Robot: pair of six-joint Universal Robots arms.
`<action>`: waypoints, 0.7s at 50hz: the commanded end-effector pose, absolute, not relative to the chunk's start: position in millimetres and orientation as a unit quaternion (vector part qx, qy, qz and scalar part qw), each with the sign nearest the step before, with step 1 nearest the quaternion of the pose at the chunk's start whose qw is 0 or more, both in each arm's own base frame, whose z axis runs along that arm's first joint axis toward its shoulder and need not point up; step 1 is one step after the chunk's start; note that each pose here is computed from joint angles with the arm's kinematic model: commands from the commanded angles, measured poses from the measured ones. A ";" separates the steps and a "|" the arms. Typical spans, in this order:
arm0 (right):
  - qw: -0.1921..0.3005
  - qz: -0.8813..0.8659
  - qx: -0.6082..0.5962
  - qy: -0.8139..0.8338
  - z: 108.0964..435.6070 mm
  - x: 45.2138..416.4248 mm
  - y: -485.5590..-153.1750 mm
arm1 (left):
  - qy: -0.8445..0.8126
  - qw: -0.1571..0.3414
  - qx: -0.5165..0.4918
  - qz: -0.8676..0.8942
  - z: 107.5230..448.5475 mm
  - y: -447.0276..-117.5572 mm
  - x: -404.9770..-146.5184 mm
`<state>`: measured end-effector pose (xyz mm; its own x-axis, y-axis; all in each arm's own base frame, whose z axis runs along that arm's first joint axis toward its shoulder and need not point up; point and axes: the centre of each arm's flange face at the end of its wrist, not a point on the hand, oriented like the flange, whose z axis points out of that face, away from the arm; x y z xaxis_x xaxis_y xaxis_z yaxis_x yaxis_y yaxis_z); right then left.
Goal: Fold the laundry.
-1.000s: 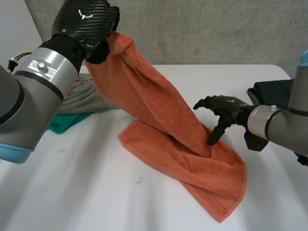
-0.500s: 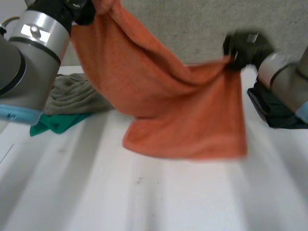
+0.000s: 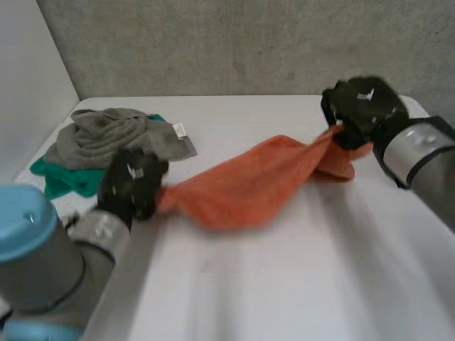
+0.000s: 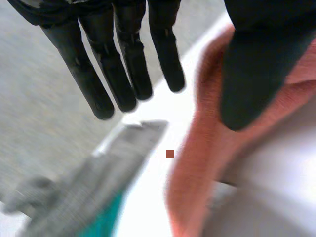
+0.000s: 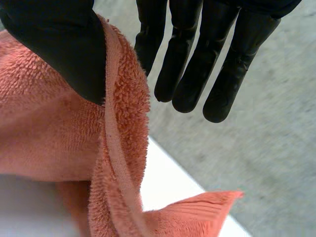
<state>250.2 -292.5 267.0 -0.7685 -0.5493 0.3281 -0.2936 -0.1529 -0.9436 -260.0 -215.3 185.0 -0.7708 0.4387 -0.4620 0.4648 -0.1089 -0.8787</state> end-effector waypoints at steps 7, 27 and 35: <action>0.078 -0.657 -0.388 0.641 244.5 260.9 -260.7 | 0.690 0.034 0.394 -0.606 202.8 -200.9 -256.0; 0.086 -0.710 -0.390 0.580 294.6 263.7 -217.4 | 0.724 -0.141 0.311 -0.599 190.5 -243.0 -307.5; 0.088 -0.732 -0.386 0.555 314.2 263.1 -205.5 | 0.727 -0.203 0.322 -0.571 171.7 -250.4 -324.4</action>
